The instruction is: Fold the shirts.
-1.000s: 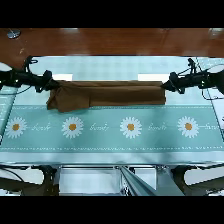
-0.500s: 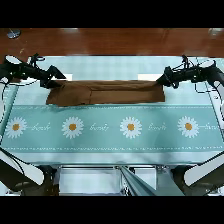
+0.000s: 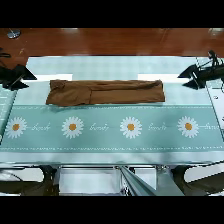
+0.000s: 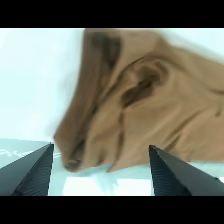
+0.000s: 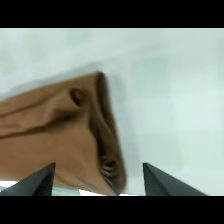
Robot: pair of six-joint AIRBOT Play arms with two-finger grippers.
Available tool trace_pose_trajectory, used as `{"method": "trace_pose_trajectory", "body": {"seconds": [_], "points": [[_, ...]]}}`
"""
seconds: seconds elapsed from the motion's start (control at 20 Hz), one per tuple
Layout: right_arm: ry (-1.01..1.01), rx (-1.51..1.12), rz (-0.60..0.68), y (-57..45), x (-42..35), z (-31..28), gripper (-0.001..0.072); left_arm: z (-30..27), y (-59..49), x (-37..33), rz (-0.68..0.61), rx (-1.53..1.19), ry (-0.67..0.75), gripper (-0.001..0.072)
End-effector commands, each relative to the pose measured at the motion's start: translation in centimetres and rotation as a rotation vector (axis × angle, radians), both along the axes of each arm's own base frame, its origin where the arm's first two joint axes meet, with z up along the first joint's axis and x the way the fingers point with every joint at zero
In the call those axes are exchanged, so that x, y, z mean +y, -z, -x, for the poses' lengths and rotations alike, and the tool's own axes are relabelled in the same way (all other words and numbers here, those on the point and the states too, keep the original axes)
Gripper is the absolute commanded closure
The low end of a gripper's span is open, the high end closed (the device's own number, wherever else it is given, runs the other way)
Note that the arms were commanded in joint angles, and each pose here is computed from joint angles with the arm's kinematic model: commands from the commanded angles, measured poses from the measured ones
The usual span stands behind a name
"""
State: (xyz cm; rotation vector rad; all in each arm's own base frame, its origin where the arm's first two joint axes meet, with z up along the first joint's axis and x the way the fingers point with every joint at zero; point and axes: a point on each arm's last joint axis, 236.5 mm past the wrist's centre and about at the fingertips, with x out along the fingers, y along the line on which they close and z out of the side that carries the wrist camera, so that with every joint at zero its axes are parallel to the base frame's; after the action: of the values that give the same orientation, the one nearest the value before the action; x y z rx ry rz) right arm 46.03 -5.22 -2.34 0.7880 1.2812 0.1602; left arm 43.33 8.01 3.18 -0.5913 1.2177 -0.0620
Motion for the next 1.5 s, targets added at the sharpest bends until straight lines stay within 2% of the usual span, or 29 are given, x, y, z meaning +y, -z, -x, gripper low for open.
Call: {"method": "trace_pose_trajectory", "body": {"seconds": [0.0, 0.1, 0.25, 0.5, 0.55, 0.6, 0.65, 0.7, 0.75, 0.85, 0.95, 1.2, 1.45], "points": [[0.105, 0.064, 0.012, 4.3, -0.5, 2.1, 0.0087, 1.3, -4.3, -1.8, -0.071, -0.314, -0.123, 0.0006], [0.099, 0.070, -0.054, 6.0, 2.2, 1.6, 0.0087, 4.1, -3.7, -5.6, -0.080, -0.366, -0.091, 0.0006], [0.046, 0.075, -0.141, 6.9, 6.5, 0.9, 0.0086, 7.6, -1.9, -11.2, -0.046, -0.334, 0.032, 0.0008], [-0.061, 0.092, -0.160, 7.4, 11.6, 1.1, 0.0087, 6.6, -2.3, -17.8, -0.025, -0.408, 0.168, 0.0008], [-0.083, 0.081, -0.159, 6.8, 12.2, 0.8, 0.0137, 6.1, -2.6, -19.3, -0.006, -0.435, 0.173, 0.0010], [-0.106, 0.070, -0.157, 6.1, 12.7, 0.5, 0.0313, 5.6, -2.7, -20.8, 0.018, -0.456, 0.177, 0.0015], [-0.134, 0.065, -0.160, 5.2, 13.0, 0.4, 0.0577, 5.4, -2.6, -22.1, 0.038, -0.457, 0.192, 0.0175], [-0.160, 0.062, -0.158, 4.4, 13.1, 0.5, 0.0681, 5.3, -2.2, -23.6, 0.059, -0.441, 0.215, 0.0607], [-0.178, 0.052, -0.129, 3.7, 12.6, 0.7, 0.0681, 5.2, -2.0, -24.8, 0.074, -0.429, 0.236, 0.0691], [-0.221, 0.058, 0.019, 2.7, 10.1, 2.4, 0.0682, 5.0, -1.8, -27.5, 0.089, -0.422, 0.306, 0.0691], [-0.224, -0.004, 0.101, -0.1, 9.3, 4.5, 0.0682, 5.0, -1.7, -30.3, 0.092, -0.427, 0.377, 0.0692], [-0.152, -0.221, 0.180, -7.1, 10.6, 12.6, 0.0682, 3.9, 1.8, -38.0, 0.111, -0.372, 0.484, 0.0692], [-0.077, -0.317, 0.207, -11.0, 11.1, 17.3, 0.0682, 7.1, 8.2, -49.2, 0.179, -0.149, 0.676, 0.0692]]}}
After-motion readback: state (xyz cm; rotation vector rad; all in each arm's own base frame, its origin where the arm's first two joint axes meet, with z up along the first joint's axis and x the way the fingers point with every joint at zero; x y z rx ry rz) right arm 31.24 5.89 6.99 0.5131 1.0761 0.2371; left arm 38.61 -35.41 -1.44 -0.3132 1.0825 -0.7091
